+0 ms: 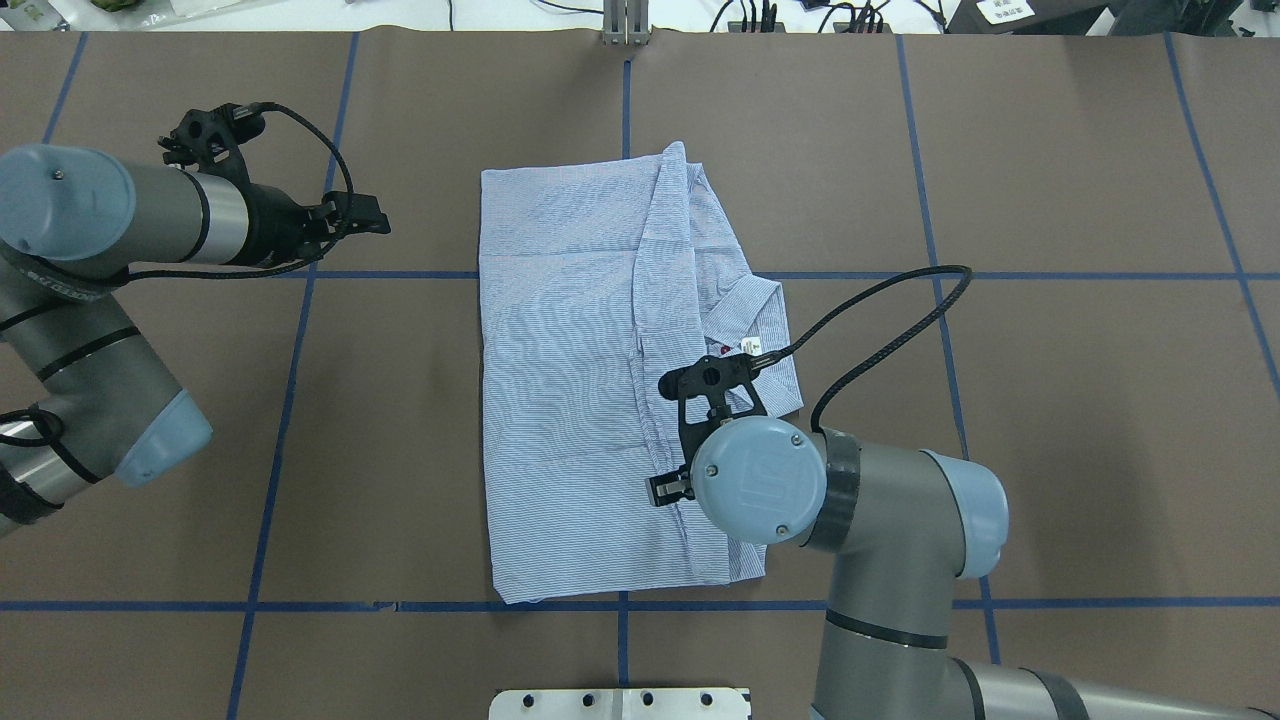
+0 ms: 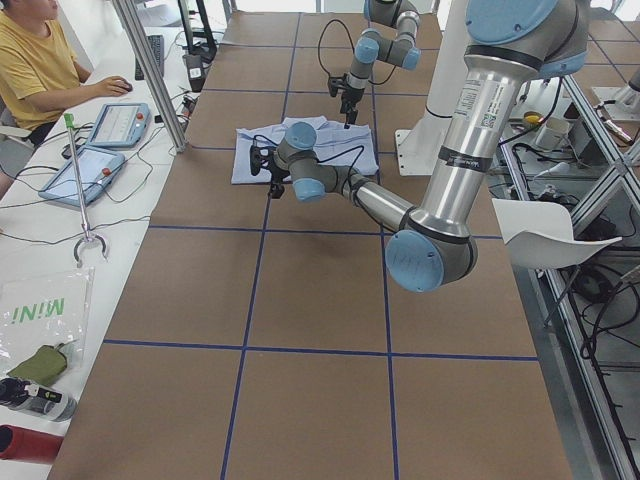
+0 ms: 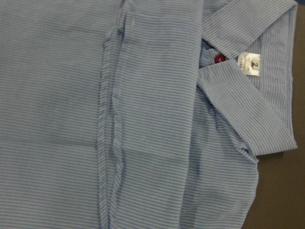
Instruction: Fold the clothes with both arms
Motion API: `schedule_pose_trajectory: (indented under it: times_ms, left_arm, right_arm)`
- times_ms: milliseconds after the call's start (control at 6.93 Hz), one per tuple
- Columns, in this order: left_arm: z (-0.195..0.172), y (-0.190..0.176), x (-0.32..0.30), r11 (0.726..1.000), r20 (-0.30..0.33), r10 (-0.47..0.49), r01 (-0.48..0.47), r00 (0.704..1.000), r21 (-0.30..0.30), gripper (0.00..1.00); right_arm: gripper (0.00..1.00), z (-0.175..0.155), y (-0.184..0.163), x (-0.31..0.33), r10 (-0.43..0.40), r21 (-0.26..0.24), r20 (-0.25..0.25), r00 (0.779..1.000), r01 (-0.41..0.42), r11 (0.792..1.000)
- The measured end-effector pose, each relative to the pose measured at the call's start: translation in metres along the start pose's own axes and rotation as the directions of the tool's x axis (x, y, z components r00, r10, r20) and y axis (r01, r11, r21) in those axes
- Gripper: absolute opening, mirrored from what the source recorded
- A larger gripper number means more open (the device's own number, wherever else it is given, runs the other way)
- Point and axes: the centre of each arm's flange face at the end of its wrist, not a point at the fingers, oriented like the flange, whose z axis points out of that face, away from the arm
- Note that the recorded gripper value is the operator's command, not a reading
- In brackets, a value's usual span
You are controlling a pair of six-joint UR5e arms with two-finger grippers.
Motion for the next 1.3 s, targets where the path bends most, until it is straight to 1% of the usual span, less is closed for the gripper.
schedule_pose_trajectory:
  times_ms: [289,433,721,1010,1298]
  left_arm:
    - [0.000,0.001,-0.008,1.000,0.010,-0.003,0.003,1.000,-0.001,0.99]
    - [0.001,0.002,-0.012,1.000,0.014,-0.004,0.004,1.000,-0.002,0.99]
    - [0.000,0.002,-0.015,1.000,0.017,-0.007,0.007,1.000,-0.002,0.99]
    - [-0.001,0.003,-0.014,1.000,0.014,-0.012,0.012,1.000,-0.001,0.99]
    - [-0.002,0.003,-0.013,1.000,0.012,-0.015,0.015,1.000,-0.001,0.99]
  right_arm:
    - [1.00,0.009,0.019,-0.024,-0.097,-0.010,-0.047,0.994,0.097,0.995]
    - [1.00,0.013,0.029,-0.032,-0.135,-0.018,-0.075,0.988,0.134,0.991]
    - [1.00,0.018,0.043,-0.038,-0.205,-0.051,-0.120,0.971,0.200,0.978]
    - [1.00,0.023,0.048,-0.036,-0.236,-0.073,-0.144,0.961,0.228,0.971]
    - [1.00,0.025,0.050,-0.041,-0.244,-0.078,-0.148,0.958,0.235,0.969]
